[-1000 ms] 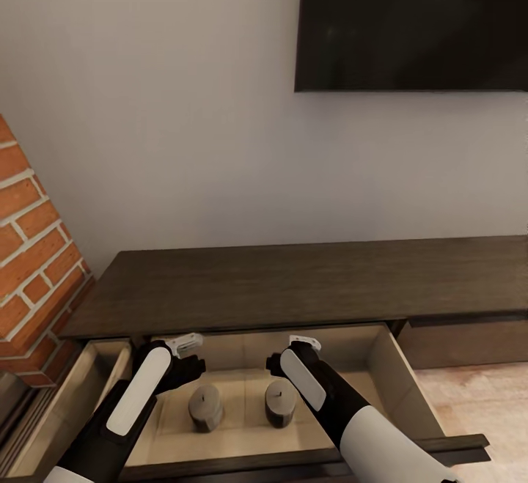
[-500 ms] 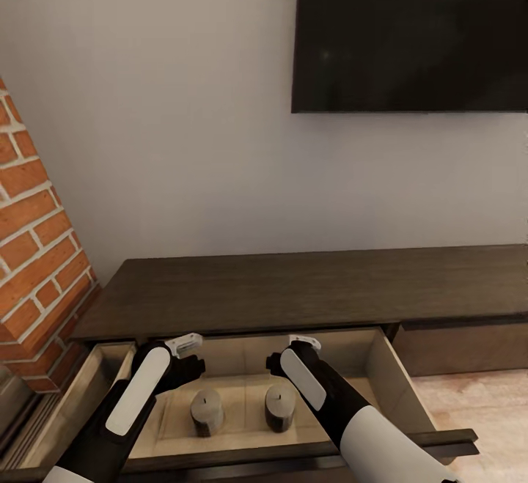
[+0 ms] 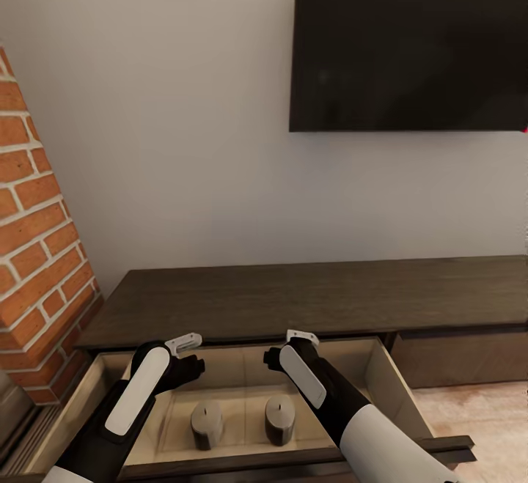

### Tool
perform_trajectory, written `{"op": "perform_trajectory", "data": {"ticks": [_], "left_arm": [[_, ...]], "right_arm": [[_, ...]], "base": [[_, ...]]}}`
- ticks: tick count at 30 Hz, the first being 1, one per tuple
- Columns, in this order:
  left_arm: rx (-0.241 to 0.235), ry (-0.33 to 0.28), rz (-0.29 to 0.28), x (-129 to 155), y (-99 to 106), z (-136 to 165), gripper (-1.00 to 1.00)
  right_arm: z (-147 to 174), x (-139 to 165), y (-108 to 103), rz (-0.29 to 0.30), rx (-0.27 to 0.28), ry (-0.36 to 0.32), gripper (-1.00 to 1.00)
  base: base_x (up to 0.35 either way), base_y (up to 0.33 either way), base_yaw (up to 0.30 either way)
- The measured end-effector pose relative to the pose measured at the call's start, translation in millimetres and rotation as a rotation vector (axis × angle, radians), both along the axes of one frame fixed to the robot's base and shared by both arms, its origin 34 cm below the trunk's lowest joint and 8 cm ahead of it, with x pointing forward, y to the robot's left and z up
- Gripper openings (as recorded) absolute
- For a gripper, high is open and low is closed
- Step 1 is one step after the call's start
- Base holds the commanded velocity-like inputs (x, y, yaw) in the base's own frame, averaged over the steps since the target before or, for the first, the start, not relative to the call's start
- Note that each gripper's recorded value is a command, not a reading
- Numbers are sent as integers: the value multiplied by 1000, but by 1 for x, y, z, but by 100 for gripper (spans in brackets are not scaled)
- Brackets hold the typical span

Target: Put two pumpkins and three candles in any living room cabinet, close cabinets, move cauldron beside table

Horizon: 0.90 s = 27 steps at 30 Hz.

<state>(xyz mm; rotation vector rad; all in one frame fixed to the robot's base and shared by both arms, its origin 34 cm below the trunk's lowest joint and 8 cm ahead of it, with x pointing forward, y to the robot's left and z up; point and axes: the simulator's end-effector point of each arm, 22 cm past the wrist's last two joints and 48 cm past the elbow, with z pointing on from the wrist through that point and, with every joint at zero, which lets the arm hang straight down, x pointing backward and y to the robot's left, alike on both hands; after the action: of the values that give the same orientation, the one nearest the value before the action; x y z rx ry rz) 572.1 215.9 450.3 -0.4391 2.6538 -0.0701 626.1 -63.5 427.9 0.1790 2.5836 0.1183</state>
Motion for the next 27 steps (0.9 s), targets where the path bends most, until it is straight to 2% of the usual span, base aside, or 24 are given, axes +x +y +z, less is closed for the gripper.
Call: {"op": "perform_trajectory", "data": {"ticks": [6,27], "left_arm": [[0,-25,0,1,0,13,100],[4,-99,2,5,1,58,100]], "right_arm": [[14,2,0,0,0,-25,100],[64,7,0,-2,1,-101,100]], "base": [[-96,0,0],[-1,0,0]]}}
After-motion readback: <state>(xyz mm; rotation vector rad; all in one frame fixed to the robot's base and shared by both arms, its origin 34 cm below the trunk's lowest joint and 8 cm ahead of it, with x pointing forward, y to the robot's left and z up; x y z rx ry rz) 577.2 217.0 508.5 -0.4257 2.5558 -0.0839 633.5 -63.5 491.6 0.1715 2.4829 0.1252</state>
